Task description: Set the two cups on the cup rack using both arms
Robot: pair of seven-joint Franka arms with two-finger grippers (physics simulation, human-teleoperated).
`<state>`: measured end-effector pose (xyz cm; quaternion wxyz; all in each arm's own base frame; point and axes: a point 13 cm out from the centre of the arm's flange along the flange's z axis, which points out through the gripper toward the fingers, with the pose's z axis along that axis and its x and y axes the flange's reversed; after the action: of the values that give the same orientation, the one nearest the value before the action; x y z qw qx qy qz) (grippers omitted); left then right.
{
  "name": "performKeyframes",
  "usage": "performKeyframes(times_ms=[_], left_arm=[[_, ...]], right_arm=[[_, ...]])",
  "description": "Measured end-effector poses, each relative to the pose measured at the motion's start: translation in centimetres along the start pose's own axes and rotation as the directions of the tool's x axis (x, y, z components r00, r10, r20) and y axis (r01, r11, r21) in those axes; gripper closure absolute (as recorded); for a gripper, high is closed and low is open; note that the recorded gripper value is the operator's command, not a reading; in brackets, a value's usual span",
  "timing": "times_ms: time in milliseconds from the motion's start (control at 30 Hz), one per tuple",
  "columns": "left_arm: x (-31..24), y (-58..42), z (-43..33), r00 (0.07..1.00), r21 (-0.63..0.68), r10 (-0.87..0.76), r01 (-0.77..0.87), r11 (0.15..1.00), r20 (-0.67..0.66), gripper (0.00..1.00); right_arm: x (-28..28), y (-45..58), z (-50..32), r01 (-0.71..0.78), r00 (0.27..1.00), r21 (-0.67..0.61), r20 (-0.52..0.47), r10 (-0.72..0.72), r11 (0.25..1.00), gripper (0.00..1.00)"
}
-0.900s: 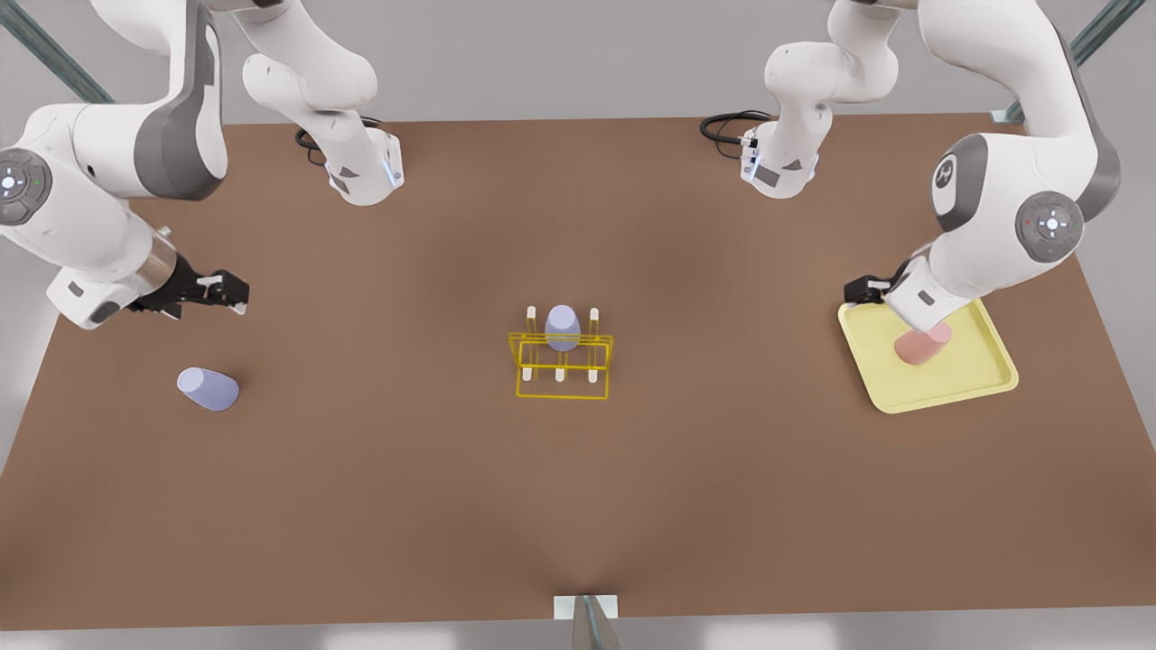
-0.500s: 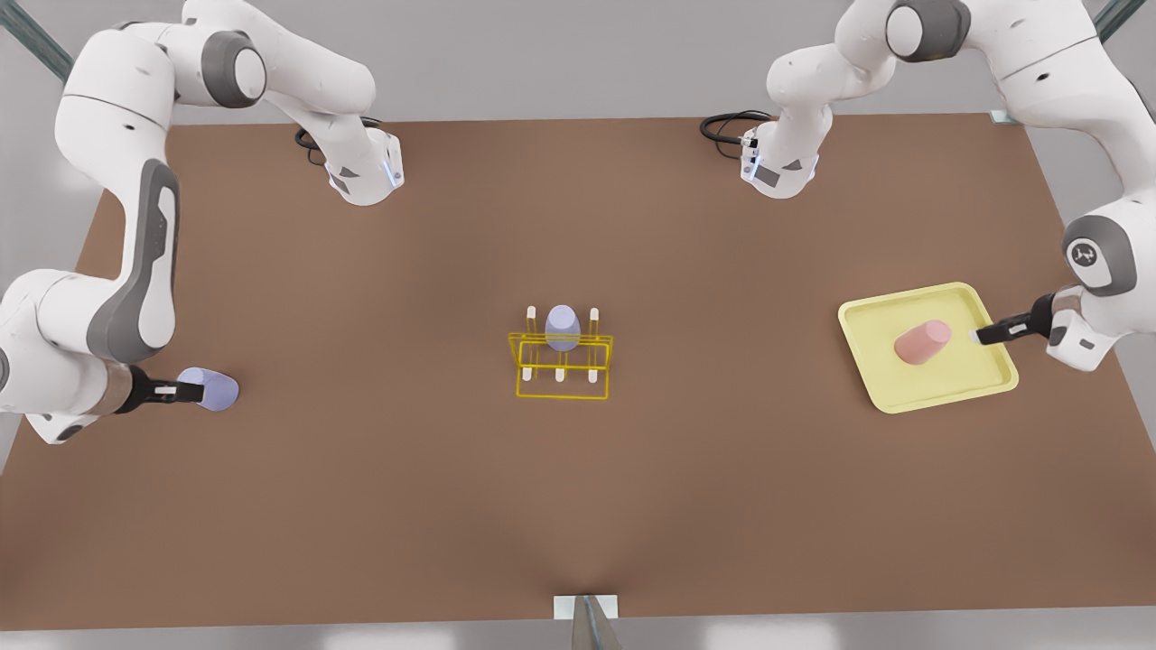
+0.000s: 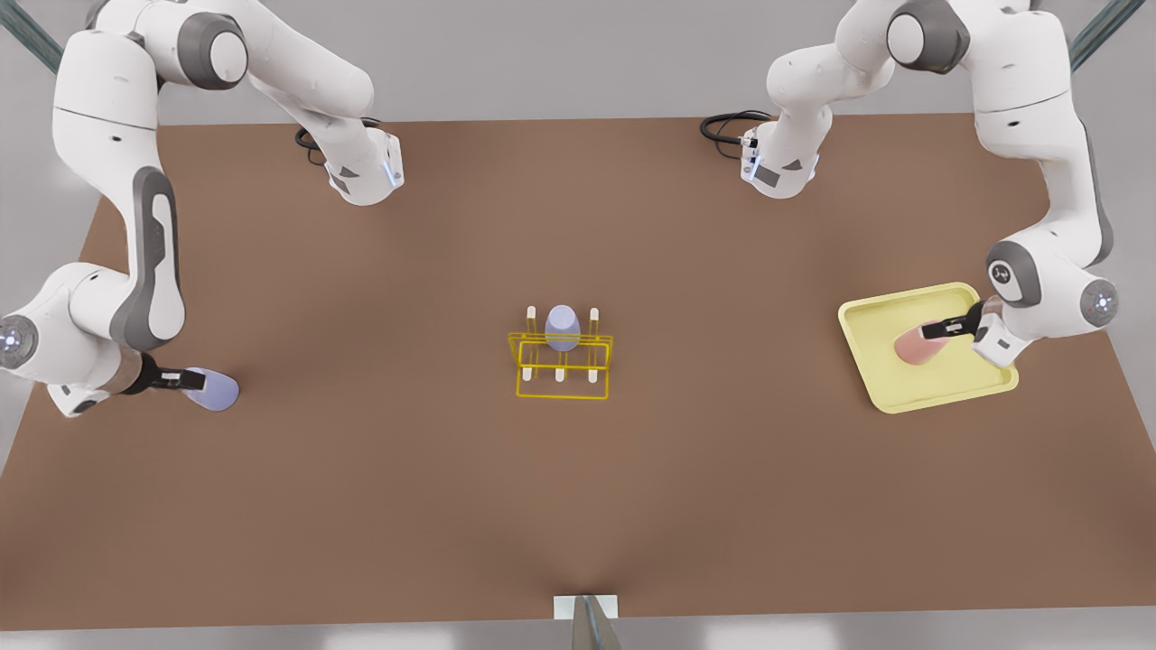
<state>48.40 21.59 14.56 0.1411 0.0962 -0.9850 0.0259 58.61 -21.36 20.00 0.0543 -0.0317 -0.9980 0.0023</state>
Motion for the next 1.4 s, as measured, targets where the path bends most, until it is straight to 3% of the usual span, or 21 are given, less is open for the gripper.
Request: performKeyframes(times_ms=[267, 733, 1233, 1333, 1367, 1400], left_arm=[[-1.8, 0.8, 4.6, 0.999, -0.026, 0.027, -0.027, 0.999, 0.026, 0.00], [-3.4, 1.0, 6.2, 0.996, -0.050, 0.063, -0.059, 0.997, 0.063, 0.00], [-1.7, 1.1, 6.6, 0.998, -0.040, 0.059, -0.057, 0.998, 0.031, 0.00], [-1.6, 0.9, 7.0, 0.998, -0.039, 0.062, -0.061, 0.997, 0.022, 0.00], [-1.6, 0.8, 7.0, 0.998, -0.041, 0.064, -0.063, 0.997, 0.022, 0.14], [-1.7, 0.7, 7.0, 0.998, -0.042, 0.066, -0.065, 0.997, 0.021, 0.14]], right_arm=[[1.1, -2.8, 3.6, 0.003, 0.999, 0.049, 0.048, -0.005, 0.999, 0.00], [3.0, -4.1, 12.1, -0.005, 1.000, 0.031, 0.012, 0.004, 1.000, 0.00], [2.5, -4.0, 13.5, 0.002, 1.000, 0.030, 0.031, -0.003, 1.000, 0.00], [2.4, -3.9, 13.4, 0.003, 0.999, 0.030, 0.033, -0.004, 1.000, 0.11], [2.4, -3.9, 13.4, 0.004, 0.999, 0.030, 0.034, -0.005, 1.000, 0.13], [2.3, -4.0, 13.3, 0.004, 0.999, 0.030, 0.035, -0.005, 1.000, 0.13]])
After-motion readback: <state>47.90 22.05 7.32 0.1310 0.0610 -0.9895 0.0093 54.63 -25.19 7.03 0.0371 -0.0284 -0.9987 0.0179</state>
